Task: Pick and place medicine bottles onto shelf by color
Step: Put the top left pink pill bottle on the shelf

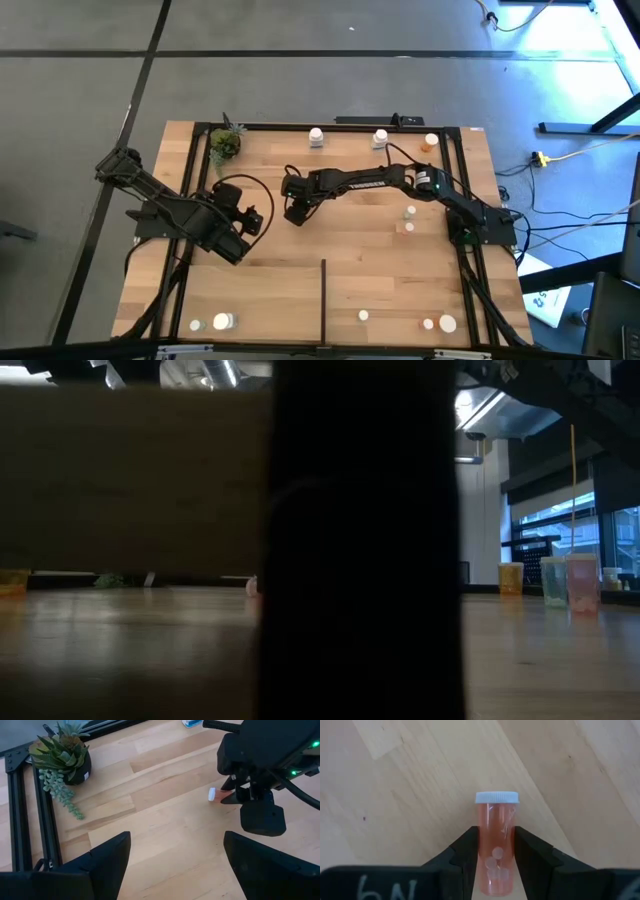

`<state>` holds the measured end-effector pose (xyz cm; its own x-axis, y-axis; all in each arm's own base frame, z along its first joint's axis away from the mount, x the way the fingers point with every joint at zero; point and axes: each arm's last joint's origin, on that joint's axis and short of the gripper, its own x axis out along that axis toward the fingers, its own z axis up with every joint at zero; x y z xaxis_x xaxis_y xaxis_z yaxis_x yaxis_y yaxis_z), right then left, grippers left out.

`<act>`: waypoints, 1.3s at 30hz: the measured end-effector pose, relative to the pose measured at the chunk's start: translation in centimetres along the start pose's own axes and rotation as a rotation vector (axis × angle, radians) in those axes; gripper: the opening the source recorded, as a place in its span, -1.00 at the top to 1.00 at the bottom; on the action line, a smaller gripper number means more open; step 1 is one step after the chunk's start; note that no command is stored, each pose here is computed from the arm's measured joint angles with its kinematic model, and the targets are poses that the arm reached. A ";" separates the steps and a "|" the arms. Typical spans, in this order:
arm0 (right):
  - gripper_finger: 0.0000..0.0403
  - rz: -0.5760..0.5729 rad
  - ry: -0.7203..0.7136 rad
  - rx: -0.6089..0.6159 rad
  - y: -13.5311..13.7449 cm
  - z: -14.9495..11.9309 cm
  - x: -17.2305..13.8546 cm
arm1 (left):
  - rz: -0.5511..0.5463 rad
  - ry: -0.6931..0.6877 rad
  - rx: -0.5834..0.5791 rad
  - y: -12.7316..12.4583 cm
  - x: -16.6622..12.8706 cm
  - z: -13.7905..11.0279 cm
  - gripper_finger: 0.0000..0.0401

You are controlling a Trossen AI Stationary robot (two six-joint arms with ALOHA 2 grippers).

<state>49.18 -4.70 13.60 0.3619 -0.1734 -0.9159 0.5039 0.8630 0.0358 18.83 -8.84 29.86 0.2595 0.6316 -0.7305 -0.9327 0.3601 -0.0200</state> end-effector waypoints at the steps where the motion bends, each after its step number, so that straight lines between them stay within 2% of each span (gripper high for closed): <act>1: 0.39 0.000 0.001 -0.007 0.0 0.0 0.0 | 0.000 0.000 0.000 0.0 0.0 0.0 -0.56; 10: 0.57 0.001 -0.001 -0.009 0.0 0.0 0.1 | 0.000 0.000 0.000 0.0 0.0 0.0 -0.57; 30: 0.55 0.002 -0.048 0.000 0.1 0.4 0.3 | 0.000 0.003 0.024 0.0 0.0 0.0 -0.56; 39: 0.54 0.013 -0.114 -0.105 0.9 0.6 0.3 | -0.001 0.004 0.016 0.0 0.0 0.0 -0.56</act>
<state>50.24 -4.32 13.59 0.4573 -0.2092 -0.8643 0.4160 0.9094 0.0000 18.84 -8.86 29.85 0.2593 0.6285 -0.7333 -0.9284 0.3715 -0.0100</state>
